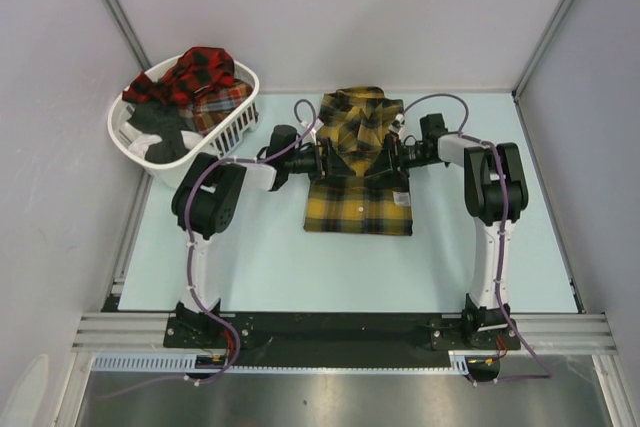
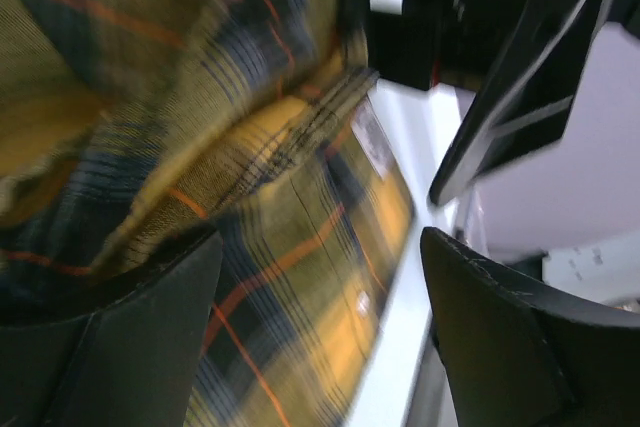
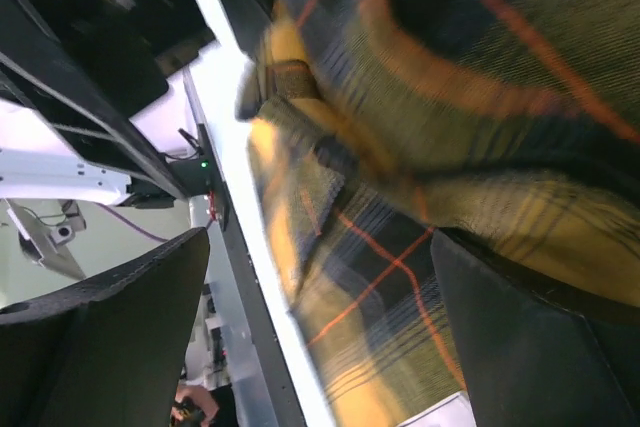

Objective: Fold and stack the long sleeve shirts
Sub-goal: Fold the shirt

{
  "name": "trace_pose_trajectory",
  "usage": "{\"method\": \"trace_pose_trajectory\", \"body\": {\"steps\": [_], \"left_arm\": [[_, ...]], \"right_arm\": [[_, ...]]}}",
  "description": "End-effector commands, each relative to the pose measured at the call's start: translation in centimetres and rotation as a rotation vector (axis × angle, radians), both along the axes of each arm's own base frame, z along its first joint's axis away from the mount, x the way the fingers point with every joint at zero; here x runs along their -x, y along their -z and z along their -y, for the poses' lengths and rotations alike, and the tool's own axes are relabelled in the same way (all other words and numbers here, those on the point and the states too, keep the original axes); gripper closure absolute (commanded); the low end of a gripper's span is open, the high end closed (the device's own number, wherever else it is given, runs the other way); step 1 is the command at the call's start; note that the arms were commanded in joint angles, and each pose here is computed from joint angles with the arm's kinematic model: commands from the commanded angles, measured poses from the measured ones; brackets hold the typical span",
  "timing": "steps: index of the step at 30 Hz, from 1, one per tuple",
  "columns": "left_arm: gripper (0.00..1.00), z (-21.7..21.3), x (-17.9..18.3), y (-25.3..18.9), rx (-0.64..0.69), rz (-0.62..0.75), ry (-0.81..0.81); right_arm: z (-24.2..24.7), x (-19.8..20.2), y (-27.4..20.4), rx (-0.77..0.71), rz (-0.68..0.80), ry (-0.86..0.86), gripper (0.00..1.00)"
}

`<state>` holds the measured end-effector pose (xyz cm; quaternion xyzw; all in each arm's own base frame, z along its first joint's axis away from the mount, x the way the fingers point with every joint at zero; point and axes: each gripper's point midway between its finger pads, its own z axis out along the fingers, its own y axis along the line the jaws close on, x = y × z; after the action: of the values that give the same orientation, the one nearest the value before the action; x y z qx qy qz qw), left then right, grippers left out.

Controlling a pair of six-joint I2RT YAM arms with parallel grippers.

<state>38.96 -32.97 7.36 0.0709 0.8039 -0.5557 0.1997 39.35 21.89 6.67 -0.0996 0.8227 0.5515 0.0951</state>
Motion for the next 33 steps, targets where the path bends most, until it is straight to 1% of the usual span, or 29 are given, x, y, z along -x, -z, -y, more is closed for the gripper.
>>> {"method": "trace_pose_trajectory", "body": {"steps": [1, 4, 7, 9, 11, 12, 14, 15, 16, 17, 18, 19, 20, 21, 22, 24, 25, 27, 29, 30, 32, 33], "left_arm": [[0.13, -0.5, -5.9, -3.3, -0.006, 0.201, -0.087], [0.12, -1.3, -8.3, -4.3, -0.043, 0.275, -0.122], [0.10, -3.1, -10.6, -3.9, -0.124, 0.321, -0.192], [0.10, -4.0, -11.5, -4.2, -0.143, 0.357, -0.210], [0.10, -4.1, -11.2, -5.9, -0.127, 0.403, -0.169], [0.10, -4.1, -10.7, -6.9, -0.125, 0.454, -0.131], [0.11, -4.1, -7.8, -9.1, -0.095, 0.499, -0.044], [0.11, -4.3, -6.9, -9.3, -0.106, 0.528, -0.016], [0.13, -4.8, -5.1, -7.7, -0.129, 0.472, 0.005], [0.16, -5.3, -4.2, -9.0, -0.142, 0.490, 0.001], [0.20, -5.8, -3.7, -8.3, -0.183, 0.487, -0.001], [0.34, -6.8, -2.7, -6.7, -0.249, 0.402, -0.014], [0.39, -7.4, -2.3, -6.4, -0.290, 0.373, -0.030], [0.41, -8.1, -2.2, -5.7, -0.333, 0.351, -0.048], [0.45, -8.6, -1.3, -4.7, -0.363, 0.302, -0.044], [0.48, -9.5, -1.0, -4.0, -0.413, 0.267, -0.087], [0.50, -9.7, -0.4, -3.0, -0.427, 0.236, -0.088], [0.50, -9.9, 0.1, -1.8, -0.451, 0.210, -0.084], [0.50, -9.7, 0.1, -1.2, -0.460, 0.200, -0.077], [0.51, -9.4, -0.1, -0.6, -0.466, 0.196, -0.068], [0.51, -9.2, -0.4, -0.2, -0.481, 0.203, -0.062], [0.51, -8.9, -0.4, 0.1, -0.485, 0.210, -0.052]], "right_arm": [[0.0, -0.2, 3.9, 0.075, -0.042, 0.003, 0.00], [0.3, -0.3, 4.7, 0.097, -0.037, -0.004, 0.00], [0.3, -0.6, 4.5, 0.102, -0.011, -0.014, 0.00], [0.4, -0.7, 4.2, 0.106, -0.009, -0.018, 0.00], [0.5, -1.0, 3.1, 0.095, 0.018, -0.024, 0.01], [0.5, -1.0, 2.2, 0.093, 0.030, -0.028, 0.01], [0.4, -1.0, 0.7, 0.073, 0.073, -0.043, 0.02], [0.3, -1.0, -1.2, 0.064, 0.110, -0.045, 0.03], [0.1, -0.8, -2.0, 0.056, 0.128, -0.053, 0.04], [-0.2, -0.6, -2.9, 0.054, 0.152, -0.064, 0.05], [-0.4, -0.4, -4.5, 0.053, 0.196, -0.070, 0.08], [-0.5, -0.2, -4.8, 0.068, 0.210, -0.069, 0.10], [-1.0, 0.2, -5.2, 0.073, 0.227, -0.079, 0.13], [-1.1, 0.4, -5.4, 0.089, 0.235, -0.081, 0.18], [-1.1, 0.6, -5.9, 0.116, 0.264, -0.078, 0.20], [-2.1, 1.8, -6.0, 0.150, 0.283, -0.114, 0.26], [-2.3, 2.0, -6.2, 0.185, 0.319, -0.117, 0.27], [-3.5, 3.2, -5.8, 0.200, 0.328, -0.149, 0.32], [-4.2, 4.1, -5.1, 0.206, 0.313, -0.172, 0.35], [-5.1, 4.8, -4.7, 0.209, 0.314, -0.196, 0.39], [-6.0, 5.3, -3.2, 0.223, 0.293, -0.223, 0.42], [-6.3, 5.2, -2.4, 0.238, 0.296, -0.229, 0.45]]}}
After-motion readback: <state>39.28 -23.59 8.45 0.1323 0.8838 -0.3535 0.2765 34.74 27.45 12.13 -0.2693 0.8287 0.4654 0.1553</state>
